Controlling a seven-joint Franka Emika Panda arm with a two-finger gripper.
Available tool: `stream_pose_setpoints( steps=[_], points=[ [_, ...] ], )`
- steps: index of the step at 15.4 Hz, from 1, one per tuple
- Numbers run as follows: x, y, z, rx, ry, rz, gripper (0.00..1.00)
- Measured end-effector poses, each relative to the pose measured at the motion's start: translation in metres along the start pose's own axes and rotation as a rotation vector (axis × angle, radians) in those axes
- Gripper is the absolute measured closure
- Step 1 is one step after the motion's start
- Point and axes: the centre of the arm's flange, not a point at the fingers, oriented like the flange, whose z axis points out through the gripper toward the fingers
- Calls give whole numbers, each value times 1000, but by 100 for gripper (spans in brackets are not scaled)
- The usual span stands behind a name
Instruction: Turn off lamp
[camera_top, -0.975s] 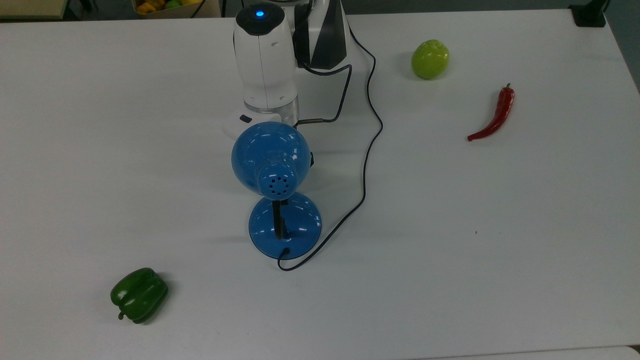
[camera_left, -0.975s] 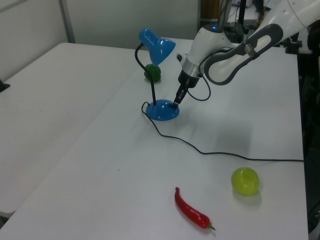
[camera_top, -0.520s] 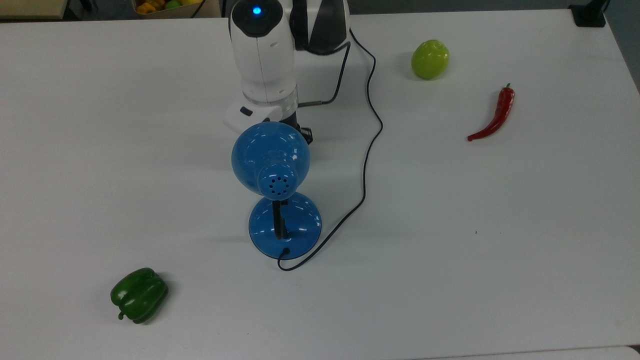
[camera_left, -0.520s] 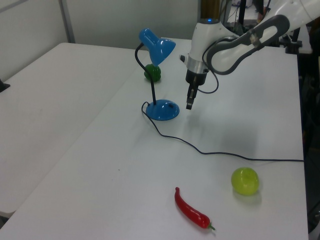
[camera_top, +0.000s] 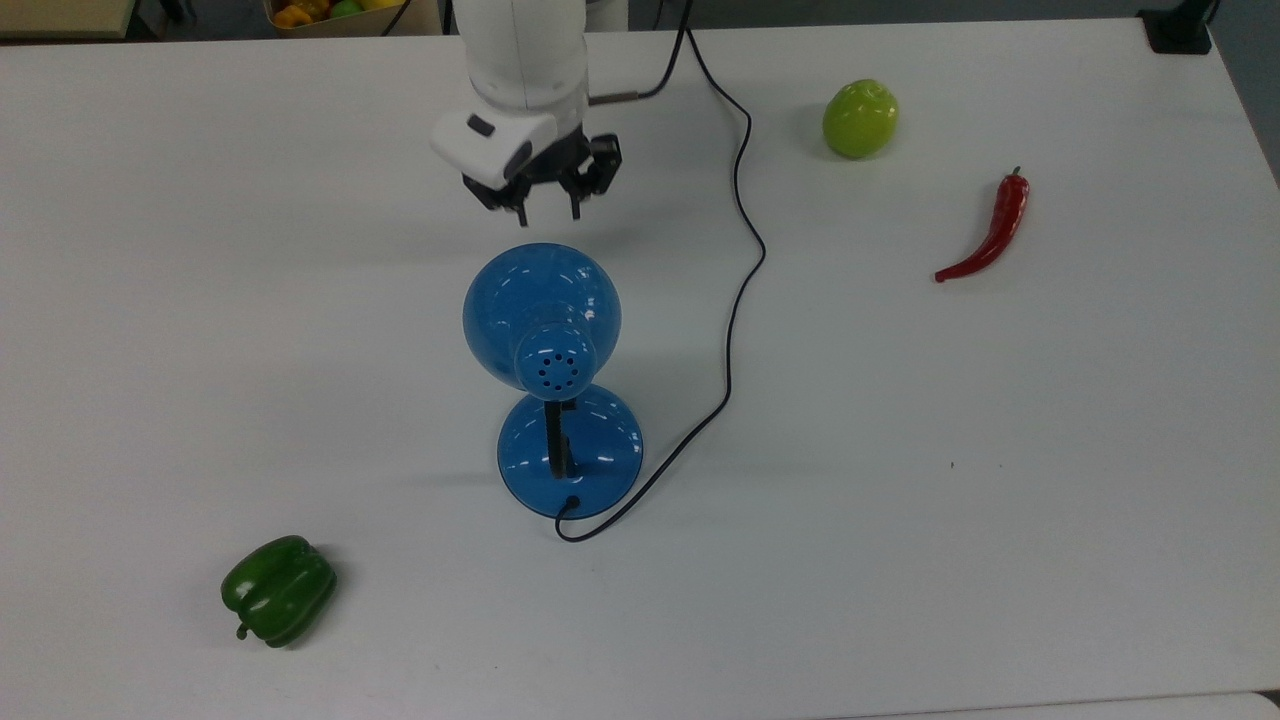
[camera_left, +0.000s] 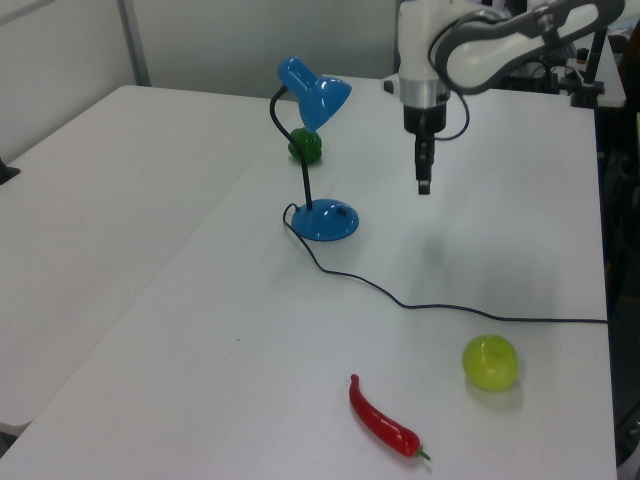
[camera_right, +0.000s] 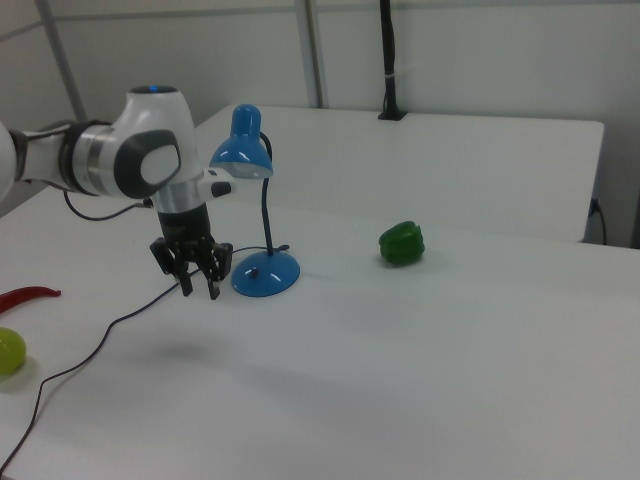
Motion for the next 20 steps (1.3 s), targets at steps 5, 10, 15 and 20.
stream_pose_setpoints(
  steps=[5, 10, 15, 20],
  points=[
    [-34, 19, -73, 3, -15, 44, 0],
    [-54, 20, -130, 4, 3, 153, 0],
    [-52, 18, -152, 1, 48, 235, 0],
    [-49, 10, -172, 27, 93, 161, 0]
  ],
)
